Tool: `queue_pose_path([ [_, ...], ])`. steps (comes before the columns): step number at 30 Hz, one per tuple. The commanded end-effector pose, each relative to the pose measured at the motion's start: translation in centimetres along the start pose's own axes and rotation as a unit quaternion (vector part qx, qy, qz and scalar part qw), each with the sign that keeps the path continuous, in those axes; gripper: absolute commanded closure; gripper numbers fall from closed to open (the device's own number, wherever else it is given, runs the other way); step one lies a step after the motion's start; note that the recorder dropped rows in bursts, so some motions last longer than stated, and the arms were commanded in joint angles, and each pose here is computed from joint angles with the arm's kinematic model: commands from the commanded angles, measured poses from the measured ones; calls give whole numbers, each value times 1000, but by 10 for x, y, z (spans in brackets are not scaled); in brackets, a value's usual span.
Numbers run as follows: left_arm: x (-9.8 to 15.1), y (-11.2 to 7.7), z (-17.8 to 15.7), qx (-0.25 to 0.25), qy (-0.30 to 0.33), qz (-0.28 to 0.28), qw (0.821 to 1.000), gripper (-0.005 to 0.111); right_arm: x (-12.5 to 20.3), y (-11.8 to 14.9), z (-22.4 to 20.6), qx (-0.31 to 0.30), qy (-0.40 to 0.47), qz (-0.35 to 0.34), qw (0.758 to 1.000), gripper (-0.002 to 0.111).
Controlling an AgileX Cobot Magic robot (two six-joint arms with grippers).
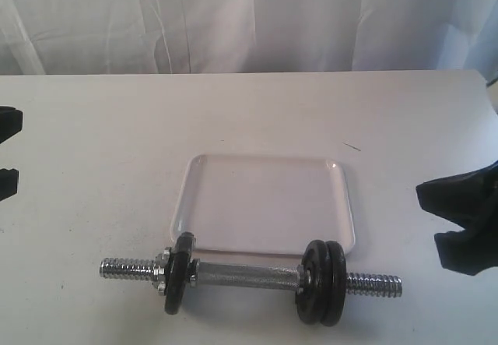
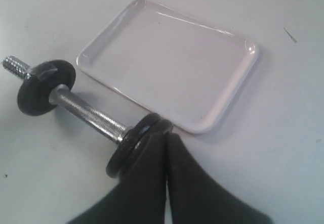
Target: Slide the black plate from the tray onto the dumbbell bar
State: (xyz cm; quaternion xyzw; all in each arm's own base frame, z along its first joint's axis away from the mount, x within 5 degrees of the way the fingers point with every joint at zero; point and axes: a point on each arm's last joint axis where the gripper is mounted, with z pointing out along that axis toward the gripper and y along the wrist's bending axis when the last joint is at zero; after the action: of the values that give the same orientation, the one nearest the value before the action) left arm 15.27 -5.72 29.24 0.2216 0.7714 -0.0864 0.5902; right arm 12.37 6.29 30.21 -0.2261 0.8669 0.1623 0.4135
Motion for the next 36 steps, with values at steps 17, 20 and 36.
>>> queue_pose_path([
  [17,0,0,-2,-2,-5,-10,1000,107,129,-19,-7,202,-222,72,951,108],
  [20,0,0,-2,-2,-5,-10,1000,107,138,-21,-3,216,-213,73,950,108],
  [36,0,0,-2,-2,-5,-10,1000,107,147,-25,2,232,-201,97,947,108],
])
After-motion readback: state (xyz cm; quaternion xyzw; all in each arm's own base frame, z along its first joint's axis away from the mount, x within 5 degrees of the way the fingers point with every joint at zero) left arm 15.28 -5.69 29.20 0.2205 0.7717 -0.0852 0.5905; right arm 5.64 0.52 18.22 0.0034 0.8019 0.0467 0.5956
